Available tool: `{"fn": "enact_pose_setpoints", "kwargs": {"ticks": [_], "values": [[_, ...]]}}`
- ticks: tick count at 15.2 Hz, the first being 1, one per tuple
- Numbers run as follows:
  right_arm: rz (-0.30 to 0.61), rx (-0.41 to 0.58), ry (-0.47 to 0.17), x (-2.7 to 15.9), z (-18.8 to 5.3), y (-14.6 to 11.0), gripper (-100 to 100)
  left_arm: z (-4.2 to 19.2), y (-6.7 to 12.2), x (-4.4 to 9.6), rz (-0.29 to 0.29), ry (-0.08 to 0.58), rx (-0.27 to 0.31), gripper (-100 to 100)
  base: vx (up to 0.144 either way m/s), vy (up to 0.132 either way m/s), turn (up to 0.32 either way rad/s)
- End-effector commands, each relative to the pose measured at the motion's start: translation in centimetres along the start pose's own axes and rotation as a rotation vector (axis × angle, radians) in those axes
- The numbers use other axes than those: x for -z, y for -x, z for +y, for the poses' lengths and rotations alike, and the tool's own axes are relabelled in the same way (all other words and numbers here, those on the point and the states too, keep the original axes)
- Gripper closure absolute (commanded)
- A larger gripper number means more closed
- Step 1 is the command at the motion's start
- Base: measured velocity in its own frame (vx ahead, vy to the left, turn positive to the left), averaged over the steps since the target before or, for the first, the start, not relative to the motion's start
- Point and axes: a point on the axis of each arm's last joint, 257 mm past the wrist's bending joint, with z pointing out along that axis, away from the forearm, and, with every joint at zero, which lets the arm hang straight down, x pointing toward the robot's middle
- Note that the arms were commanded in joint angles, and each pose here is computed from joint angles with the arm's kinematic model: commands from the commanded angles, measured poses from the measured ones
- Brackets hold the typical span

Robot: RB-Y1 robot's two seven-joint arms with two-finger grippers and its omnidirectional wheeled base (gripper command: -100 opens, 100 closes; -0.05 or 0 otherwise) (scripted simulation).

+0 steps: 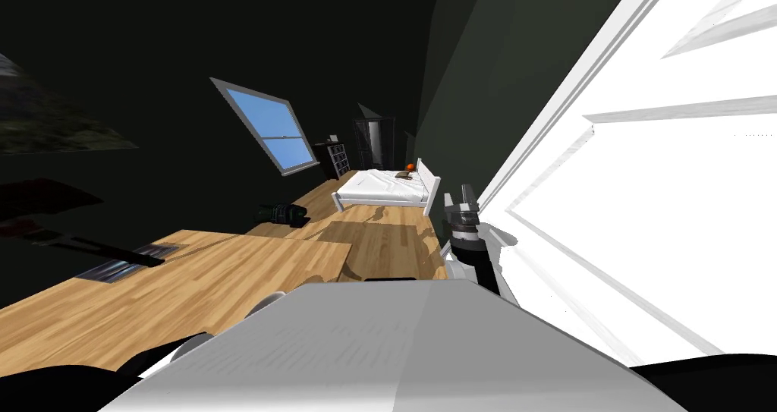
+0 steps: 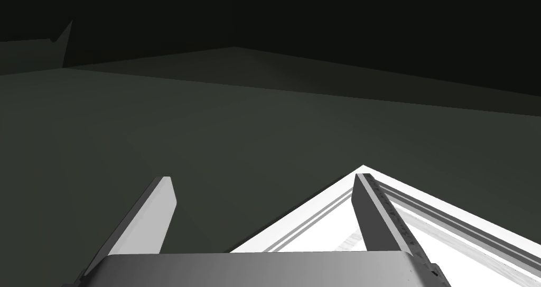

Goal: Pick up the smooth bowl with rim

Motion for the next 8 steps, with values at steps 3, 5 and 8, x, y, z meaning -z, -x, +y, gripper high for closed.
{"fn": "enact_pose_setpoints", "kwargs": {"ticks": [3, 5, 8], "values": [[0.000, 0.000, 0.000, 0.0, 0.0, 0.0, 0, 0.3, -0.2, -1.7, 0.002, -0.002, 0.001, -100, -0.001, 0.014, -0.004], [0.000, 0.000, 0.000, 0.0, 0.0, 0.0, 0, 0.4, -0.3, -2.4, 0.002, -0.003, 0.001, -100, -0.004, 0.013, -0.003], [0.000, 0.000, 0.000, 0.0, 0.0, 0.0, 0, 0.3, -0.2, -2.0, 0.002, -0.002, 0.001, 100, -0.001, 0.002, -0.001]]}}
